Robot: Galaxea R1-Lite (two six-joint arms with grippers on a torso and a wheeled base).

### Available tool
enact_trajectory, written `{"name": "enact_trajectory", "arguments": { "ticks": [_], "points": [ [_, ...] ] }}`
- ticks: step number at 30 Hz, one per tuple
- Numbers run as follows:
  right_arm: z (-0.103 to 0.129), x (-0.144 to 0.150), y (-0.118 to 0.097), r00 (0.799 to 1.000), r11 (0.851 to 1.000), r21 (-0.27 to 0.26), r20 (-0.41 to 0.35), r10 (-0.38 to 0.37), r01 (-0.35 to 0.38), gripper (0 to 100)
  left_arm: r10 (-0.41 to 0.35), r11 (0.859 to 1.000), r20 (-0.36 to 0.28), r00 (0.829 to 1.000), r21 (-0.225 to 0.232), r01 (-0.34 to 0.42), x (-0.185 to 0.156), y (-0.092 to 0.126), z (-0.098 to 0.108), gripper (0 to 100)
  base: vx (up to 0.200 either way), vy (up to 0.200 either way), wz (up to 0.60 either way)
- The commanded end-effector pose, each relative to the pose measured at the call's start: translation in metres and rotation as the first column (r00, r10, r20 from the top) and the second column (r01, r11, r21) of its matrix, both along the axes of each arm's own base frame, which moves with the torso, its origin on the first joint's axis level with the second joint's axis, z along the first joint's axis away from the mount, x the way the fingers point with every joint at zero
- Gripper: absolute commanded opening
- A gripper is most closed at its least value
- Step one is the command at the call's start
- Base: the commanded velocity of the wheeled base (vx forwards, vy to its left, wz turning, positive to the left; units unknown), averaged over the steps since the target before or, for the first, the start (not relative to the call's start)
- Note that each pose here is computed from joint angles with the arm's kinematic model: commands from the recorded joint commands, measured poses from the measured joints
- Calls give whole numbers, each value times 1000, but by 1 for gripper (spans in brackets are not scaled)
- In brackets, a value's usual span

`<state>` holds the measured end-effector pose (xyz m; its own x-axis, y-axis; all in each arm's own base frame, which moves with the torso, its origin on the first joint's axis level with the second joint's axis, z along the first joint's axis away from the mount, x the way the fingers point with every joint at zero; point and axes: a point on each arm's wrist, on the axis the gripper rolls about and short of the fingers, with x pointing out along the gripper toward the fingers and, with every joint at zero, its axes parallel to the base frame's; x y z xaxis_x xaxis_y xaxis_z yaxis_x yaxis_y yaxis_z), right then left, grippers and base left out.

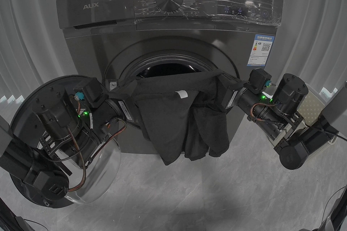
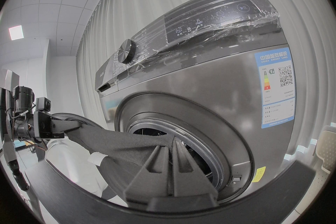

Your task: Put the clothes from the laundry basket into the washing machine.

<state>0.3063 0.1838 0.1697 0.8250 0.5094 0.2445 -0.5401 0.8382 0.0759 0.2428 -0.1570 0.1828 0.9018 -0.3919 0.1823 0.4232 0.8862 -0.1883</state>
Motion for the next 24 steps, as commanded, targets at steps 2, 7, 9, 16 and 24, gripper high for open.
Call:
{"name": "enact_trajectory", "arguments": {
  "ticks": [2,7,9,16,24],
  "points": [
    [6,-5,2,1000,1000,7,12,13,-13,0,2,1000,8,1000,-7,-2,-3,2,3,0,0,0,0],
    [5,-9,12,999,999,4,10,40,-40,0,-16,1000,-36,999,24,17,-7,4,-9,0,0,0,0],
    [6,-9,16,999,999,10,14,45,-46,0,-35,998,-75,997,50,38,-12,4,-20,100,0,0,0],
    [6,-4,33,999,999,19,13,48,-48,0,-146,980,-178,973,108,166,-12,-3,-52,100,0,0,0],
    [0,-5,43,998,998,18,0,60,-60,0,-165,968,-242,956,147,204,-1,-21,-82,100,0,0,0]
  ]
}}
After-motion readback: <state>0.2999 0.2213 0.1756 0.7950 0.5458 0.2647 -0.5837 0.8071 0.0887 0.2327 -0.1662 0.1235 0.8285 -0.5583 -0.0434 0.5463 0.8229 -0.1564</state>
